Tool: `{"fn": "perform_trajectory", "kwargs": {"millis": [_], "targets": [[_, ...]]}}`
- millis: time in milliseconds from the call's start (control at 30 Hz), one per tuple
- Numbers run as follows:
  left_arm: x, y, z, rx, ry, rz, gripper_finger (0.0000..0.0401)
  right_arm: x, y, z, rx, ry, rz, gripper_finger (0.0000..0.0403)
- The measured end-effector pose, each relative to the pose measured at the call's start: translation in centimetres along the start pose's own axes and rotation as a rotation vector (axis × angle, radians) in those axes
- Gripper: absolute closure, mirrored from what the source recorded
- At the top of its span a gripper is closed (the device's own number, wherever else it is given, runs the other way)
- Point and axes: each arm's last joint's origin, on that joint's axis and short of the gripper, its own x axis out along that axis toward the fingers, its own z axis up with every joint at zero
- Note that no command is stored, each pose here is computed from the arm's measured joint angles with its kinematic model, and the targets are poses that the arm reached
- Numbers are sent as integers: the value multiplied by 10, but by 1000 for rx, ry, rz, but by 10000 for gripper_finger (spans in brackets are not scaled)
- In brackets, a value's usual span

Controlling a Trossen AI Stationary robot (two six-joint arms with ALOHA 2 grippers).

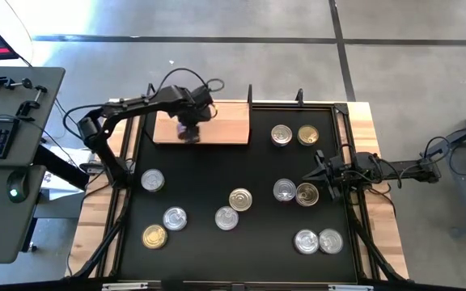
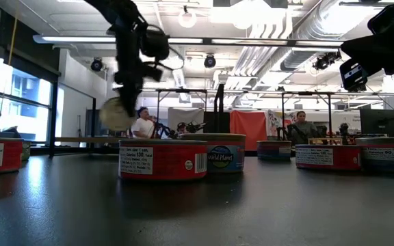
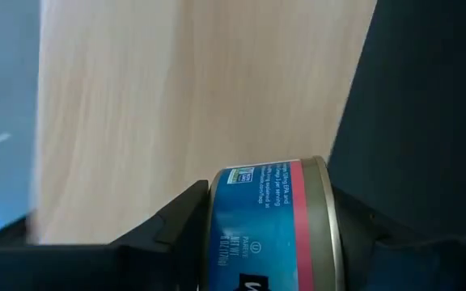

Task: Stack canned seafood by type on shelf
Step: Put the blue tuna can on the shelf

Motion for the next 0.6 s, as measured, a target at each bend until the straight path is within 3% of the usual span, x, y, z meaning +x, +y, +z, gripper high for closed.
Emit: {"fn": "perform_trajectory", "kwargs": {"millis": [100,233,433,600], "targets": [[-3,6,10,-175,-205,-111,234,0,0,0,0,0,0,396],[6,19,16,-453,-428,-134,234,0,0,0,0,0,0,396],[36,26,2,-777,-540,-173,230,0,0,0,0,0,0,396],[56,24,-13,-908,-579,-212,227,0,0,0,0,0,0,396]]}}
